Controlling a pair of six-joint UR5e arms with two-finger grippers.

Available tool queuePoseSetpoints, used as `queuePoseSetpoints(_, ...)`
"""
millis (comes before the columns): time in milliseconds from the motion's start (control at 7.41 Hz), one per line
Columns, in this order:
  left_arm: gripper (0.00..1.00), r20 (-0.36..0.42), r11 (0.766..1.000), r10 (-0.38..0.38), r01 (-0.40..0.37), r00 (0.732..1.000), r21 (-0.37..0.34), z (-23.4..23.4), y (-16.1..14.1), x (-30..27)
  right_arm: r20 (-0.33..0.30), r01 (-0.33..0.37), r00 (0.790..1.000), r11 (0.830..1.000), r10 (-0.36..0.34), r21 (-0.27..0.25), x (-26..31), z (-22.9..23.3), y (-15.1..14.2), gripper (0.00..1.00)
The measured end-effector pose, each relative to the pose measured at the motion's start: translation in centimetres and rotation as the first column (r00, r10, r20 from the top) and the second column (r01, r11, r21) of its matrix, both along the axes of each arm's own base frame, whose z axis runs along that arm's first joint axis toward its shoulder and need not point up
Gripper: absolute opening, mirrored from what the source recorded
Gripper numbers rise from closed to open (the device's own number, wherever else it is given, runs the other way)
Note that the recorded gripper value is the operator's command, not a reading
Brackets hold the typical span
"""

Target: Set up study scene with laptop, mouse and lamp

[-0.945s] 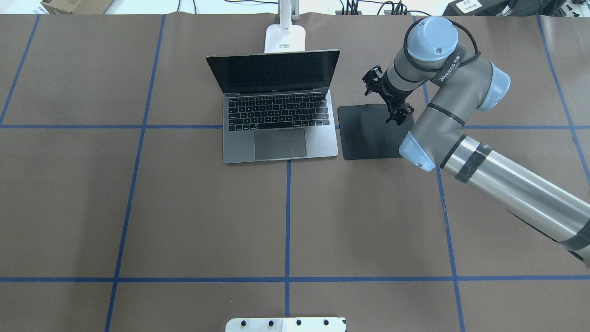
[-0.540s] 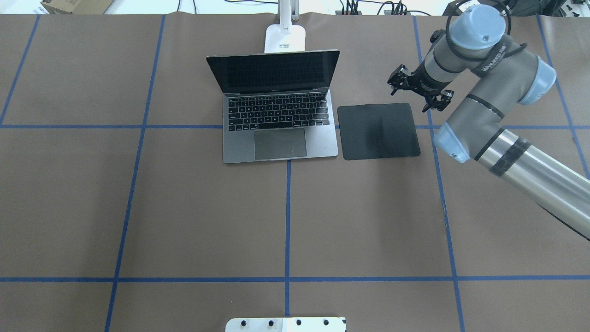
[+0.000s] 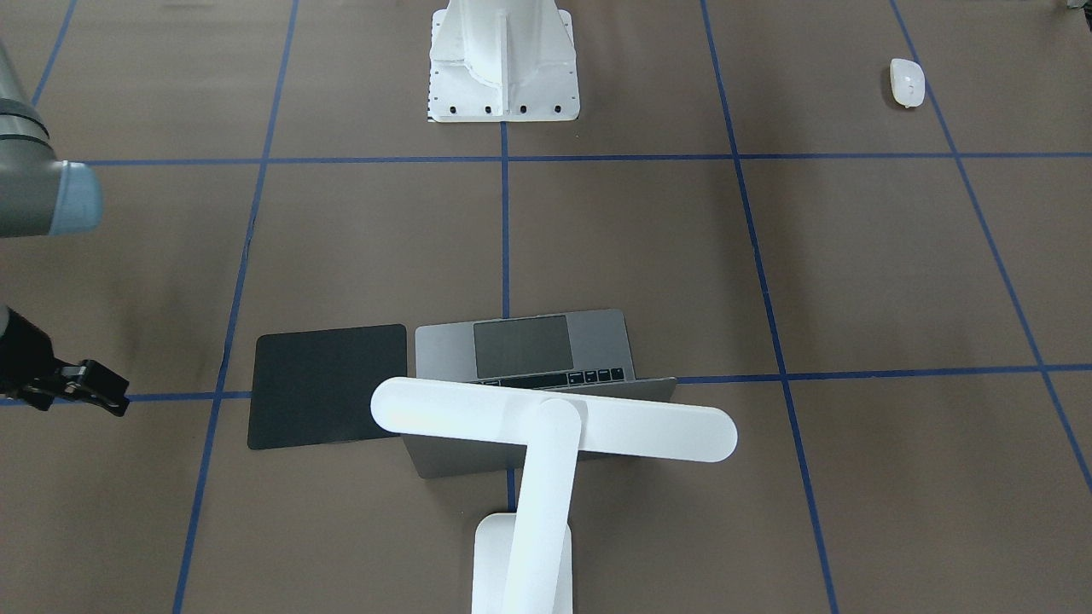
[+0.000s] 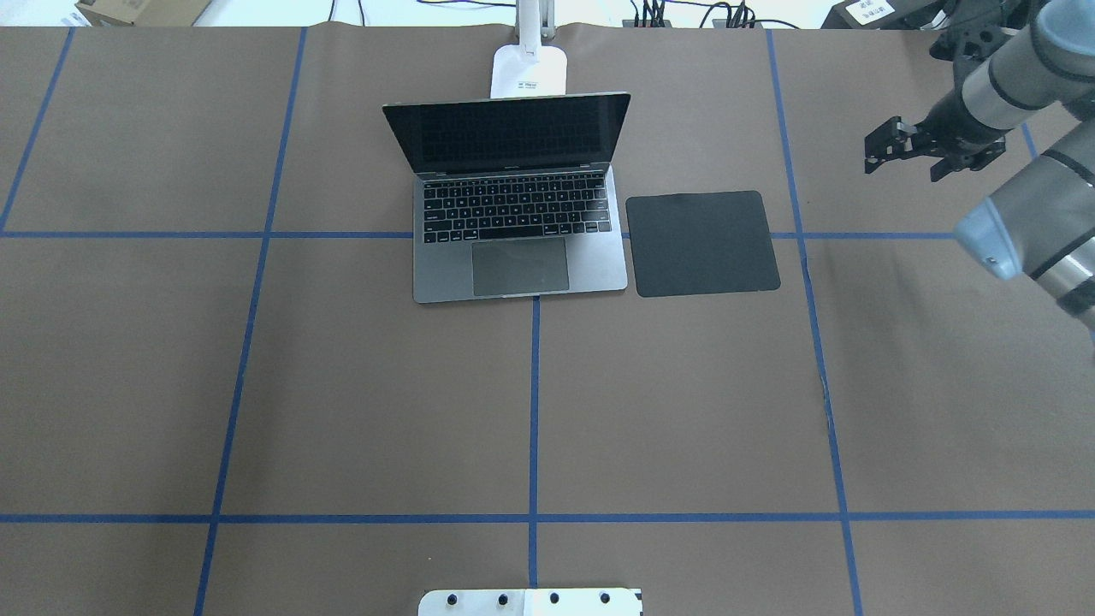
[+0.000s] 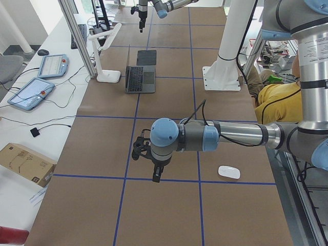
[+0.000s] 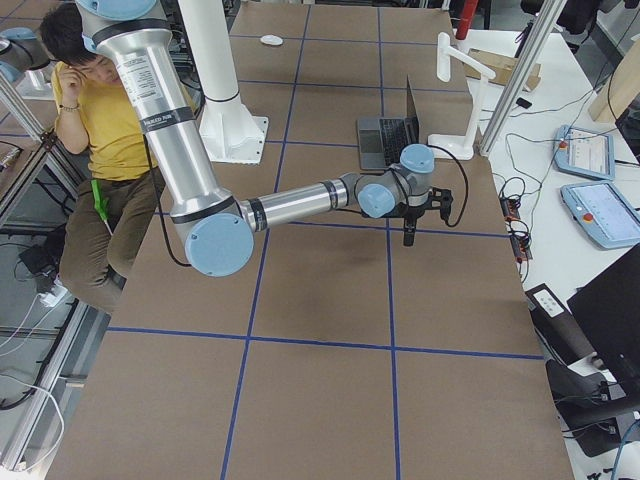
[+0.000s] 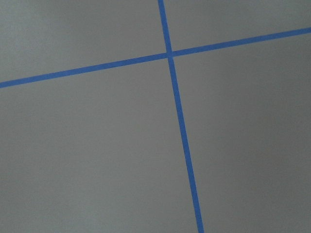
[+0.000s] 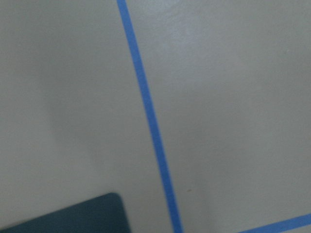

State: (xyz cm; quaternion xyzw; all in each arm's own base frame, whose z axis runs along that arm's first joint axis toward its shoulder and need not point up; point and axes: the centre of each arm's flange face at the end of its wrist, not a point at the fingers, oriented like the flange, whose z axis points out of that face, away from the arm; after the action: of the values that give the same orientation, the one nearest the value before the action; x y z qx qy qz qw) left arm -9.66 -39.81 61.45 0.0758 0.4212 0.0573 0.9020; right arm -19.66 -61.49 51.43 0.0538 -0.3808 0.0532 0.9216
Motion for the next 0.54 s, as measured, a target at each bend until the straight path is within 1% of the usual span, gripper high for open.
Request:
queuePoseSetpoints(135,1.0,-0.018,1.0,-0.008,0.008,1.0,-0.01,-0.1,0.1,0.3,-0.038,0.058,0.998,0.997,-0.056,0.055,4.5,3.5,1.4,1.0)
queuePoseSetpoints(270,1.0,-0.02,1.0,-0.007,0.007,1.0,-0.003,0.1,0.5,0.6,-0.066,0.1,0.993,0.991,-0.094,0.09,9.0,6.5,3.5,1.0)
queuePoseSetpoints(540,0.99,-0.018,0.999,-0.002,0.003,1.0,0.046,1.3,2.9,1.4,-0.07,0.146,0.988,0.982,-0.138,0.121,15.8,10.9,8.0,1.0)
